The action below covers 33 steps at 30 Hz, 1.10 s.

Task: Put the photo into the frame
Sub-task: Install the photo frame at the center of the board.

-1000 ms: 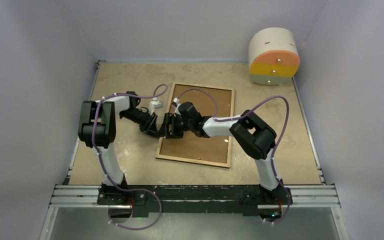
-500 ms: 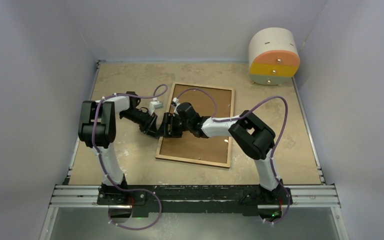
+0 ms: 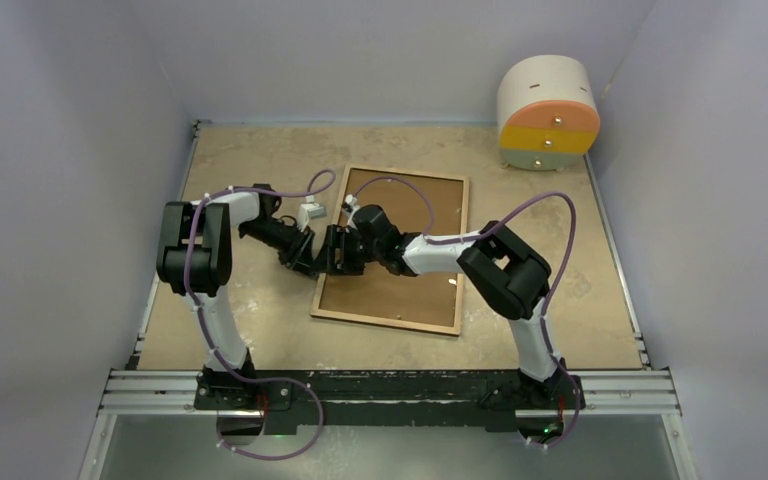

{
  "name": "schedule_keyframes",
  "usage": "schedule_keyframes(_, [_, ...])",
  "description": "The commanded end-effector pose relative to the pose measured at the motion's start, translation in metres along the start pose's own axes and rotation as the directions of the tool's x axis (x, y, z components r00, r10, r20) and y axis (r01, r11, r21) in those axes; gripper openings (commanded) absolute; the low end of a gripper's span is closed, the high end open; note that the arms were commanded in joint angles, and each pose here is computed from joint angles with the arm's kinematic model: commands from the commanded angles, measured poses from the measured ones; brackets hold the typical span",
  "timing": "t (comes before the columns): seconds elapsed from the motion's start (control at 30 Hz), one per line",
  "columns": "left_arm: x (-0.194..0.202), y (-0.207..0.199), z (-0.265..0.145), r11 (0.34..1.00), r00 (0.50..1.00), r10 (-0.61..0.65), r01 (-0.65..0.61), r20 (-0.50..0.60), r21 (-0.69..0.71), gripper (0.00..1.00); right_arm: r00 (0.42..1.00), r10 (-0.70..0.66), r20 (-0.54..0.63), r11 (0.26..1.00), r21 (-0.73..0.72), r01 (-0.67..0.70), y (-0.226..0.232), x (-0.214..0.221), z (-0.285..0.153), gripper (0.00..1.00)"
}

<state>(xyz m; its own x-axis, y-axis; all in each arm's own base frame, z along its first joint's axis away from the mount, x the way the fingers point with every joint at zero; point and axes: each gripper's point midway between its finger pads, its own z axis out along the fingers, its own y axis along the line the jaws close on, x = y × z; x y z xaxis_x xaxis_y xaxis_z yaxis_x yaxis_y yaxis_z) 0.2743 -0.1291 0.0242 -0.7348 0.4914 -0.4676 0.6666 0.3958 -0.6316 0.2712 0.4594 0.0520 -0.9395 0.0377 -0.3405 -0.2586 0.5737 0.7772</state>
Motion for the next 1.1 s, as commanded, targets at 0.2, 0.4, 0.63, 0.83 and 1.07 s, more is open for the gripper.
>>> schedule_keyframes(0.2, [-0.063,0.003,-0.031,0.999,0.989,0.044,-0.042,0.144,-0.015,0.39,0.993,-0.042,0.111,0.998,-0.042,0.047,0.031,-0.065,-0.059,0.81])
schedule_keyframes(0.4, [-0.097,0.031,-0.029,0.998,0.977,-0.008,0.02,0.211,-0.054,0.48,0.968,-0.027,0.25,0.992,0.126,-0.005,-0.009,-0.119,-0.082,0.8])
schedule_keyframes(0.63, [-0.105,0.046,-0.003,0.998,0.983,-0.035,0.042,0.181,-0.04,0.44,0.958,-0.033,0.284,0.977,0.211,-0.029,-0.046,-0.155,-0.07,0.76])
schedule_keyframes(0.83, [-0.096,0.053,0.006,0.998,0.986,-0.04,0.048,0.163,-0.05,0.32,0.963,-0.021,0.27,0.981,0.19,-0.032,-0.051,-0.17,-0.046,0.73])
schedule_keyframes(1.07, [-0.08,0.049,0.015,0.998,0.988,-0.056,0.06,0.147,-0.024,0.23,0.967,0.031,0.254,0.986,0.153,-0.072,-0.061,-0.172,-0.021,0.69])
